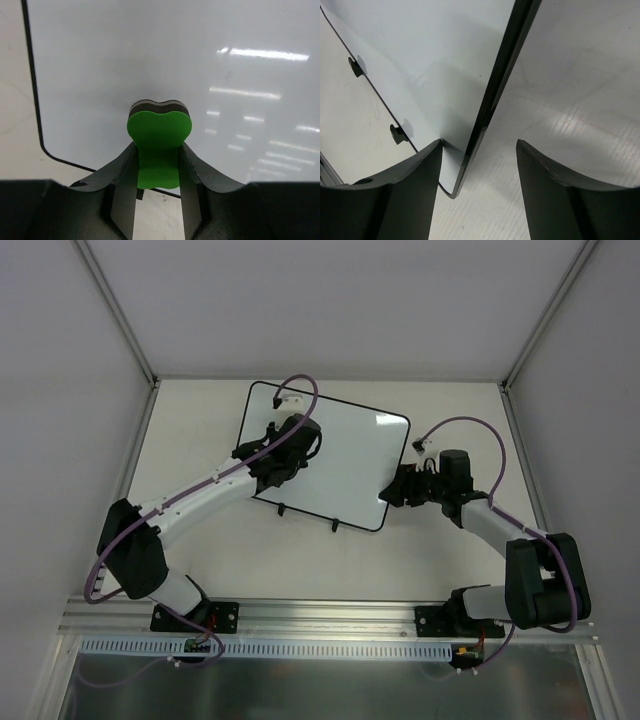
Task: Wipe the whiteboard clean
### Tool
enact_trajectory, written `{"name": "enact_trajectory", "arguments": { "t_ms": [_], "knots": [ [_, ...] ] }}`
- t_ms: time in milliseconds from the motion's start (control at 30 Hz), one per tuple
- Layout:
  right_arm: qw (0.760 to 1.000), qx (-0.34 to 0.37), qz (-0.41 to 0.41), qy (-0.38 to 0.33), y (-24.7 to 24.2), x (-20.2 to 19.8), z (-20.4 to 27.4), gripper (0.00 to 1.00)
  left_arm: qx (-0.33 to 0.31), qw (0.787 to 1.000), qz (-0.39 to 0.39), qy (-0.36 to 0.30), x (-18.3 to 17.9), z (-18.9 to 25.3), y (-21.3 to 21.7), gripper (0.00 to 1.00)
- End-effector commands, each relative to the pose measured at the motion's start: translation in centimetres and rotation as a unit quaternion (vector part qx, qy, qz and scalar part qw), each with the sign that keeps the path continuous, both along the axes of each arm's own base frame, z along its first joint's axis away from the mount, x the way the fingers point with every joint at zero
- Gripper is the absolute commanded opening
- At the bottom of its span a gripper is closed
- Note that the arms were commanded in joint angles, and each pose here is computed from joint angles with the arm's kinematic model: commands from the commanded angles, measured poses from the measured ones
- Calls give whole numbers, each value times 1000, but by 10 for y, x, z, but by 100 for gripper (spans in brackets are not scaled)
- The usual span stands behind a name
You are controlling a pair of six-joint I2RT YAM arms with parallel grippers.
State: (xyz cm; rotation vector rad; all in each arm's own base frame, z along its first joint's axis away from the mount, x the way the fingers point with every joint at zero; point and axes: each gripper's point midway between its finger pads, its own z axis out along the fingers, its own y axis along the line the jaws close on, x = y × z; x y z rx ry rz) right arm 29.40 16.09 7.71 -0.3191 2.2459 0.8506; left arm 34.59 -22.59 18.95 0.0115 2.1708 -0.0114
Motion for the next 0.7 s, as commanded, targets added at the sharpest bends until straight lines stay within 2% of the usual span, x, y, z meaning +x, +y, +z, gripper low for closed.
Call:
{"name": "enact_trajectory", "arguments": {
  "t_ms": [0,100,267,433,667],
  "knots": [
    [999,-12,-9,-32,-4,5,12,74,-1,999,44,-21,-2,16,48,0],
    [999,-22,-18,-41,-9,3,20,80,7,998,63,-26,-1,18,74,0],
    [996,-51,-47,-55,-25,-4,44,98,1,992,124,-14,-1,10,139,0],
    [989,-83,-95,-75,-47,-15,72,99,-4,975,223,25,-5,-19,223,0],
    [971,-107,-152,-147,-76,-41,128,99,-44,951,285,115,-11,-76,278,1]
  ]
}}
